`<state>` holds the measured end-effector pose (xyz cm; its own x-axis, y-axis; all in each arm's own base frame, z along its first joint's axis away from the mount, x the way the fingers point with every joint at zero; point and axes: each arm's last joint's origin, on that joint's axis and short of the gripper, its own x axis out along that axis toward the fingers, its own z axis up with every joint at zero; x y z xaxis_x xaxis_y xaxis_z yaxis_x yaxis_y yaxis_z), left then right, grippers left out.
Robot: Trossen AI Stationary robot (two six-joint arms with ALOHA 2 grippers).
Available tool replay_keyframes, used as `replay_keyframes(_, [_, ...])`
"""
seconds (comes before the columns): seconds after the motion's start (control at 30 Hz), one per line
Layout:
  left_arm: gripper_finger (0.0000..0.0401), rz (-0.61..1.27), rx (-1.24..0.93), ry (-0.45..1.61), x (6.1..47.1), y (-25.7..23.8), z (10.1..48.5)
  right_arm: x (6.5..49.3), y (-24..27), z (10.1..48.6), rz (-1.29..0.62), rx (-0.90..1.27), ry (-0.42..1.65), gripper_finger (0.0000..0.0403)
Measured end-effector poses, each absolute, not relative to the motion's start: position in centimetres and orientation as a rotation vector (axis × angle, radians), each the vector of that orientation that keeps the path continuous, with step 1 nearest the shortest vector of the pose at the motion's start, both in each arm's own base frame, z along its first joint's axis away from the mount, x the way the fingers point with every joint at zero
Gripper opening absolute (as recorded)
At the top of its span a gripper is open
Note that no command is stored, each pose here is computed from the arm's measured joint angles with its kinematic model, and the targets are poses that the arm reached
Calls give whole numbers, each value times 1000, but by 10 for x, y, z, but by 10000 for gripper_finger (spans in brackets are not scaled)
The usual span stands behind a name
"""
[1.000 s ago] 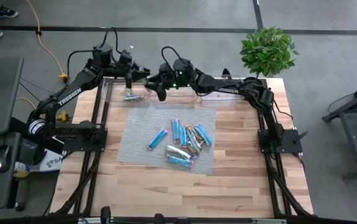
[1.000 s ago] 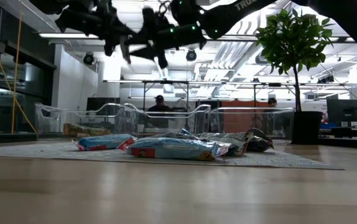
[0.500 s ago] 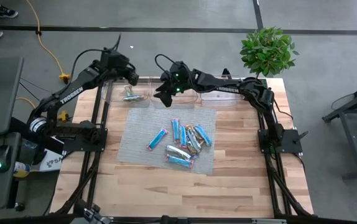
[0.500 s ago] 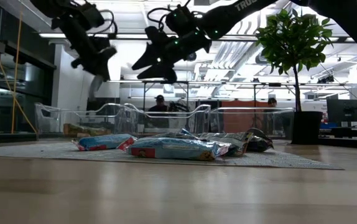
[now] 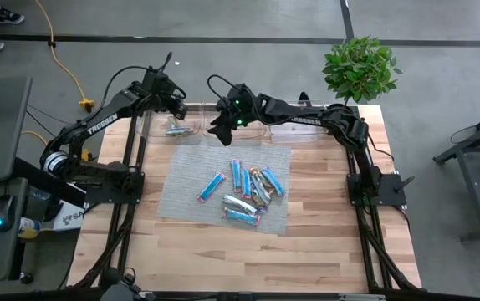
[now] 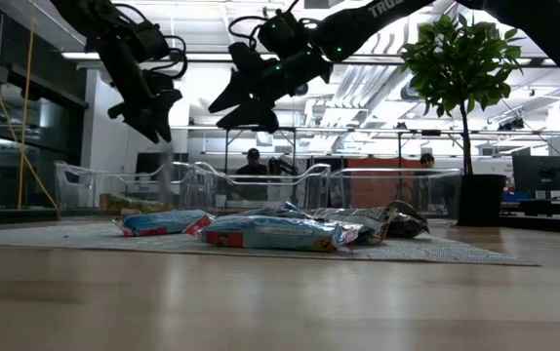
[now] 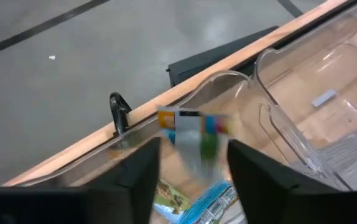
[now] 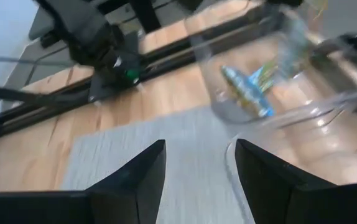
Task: Pick and place Granola Bars by type
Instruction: Put the yellow granola bar into the left transparent bin, then put the blue granola bar into the middle transparent bin
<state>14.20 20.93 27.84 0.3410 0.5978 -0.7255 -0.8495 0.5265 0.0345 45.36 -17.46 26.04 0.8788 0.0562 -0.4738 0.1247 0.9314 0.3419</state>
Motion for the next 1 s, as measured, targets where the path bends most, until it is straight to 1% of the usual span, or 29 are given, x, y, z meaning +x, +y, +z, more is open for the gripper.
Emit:
replay_keyframes(0.2, [311,974,-410,772,141,208,277,449,-158,250,154,452,629,179])
replay_keyframes(0.27, [341,971,-413,772,141,208,277,448,-144,249,244,448,674,179])
replay_keyframes(0.37, [366,902,-413,757,142,206,278,446,-115,252,362,417,738,179])
replay_keyframes(0.43, [370,839,-405,738,142,203,282,442,-95,256,410,385,797,179])
replay_keyframes(0.5, [369,772,-405,709,142,199,286,437,-74,256,414,350,887,179])
replay_keyframes(0.57, [366,700,-402,679,141,195,290,433,-55,252,367,318,995,179])
replay_keyframes(0.67, [361,576,-389,622,140,188,298,426,-30,243,233,288,1158,179])
replay_keyframes(0.83, [358,241,-430,491,142,174,308,424,-1,222,31,371,1229,179])
replay_keyframes(0.9, [357,152,-445,455,142,170,311,425,8,217,-6,414,1211,179])
replay_keyframes(1.0, [357,82,-461,428,142,167,314,425,19,209,-21,458,1191,179])
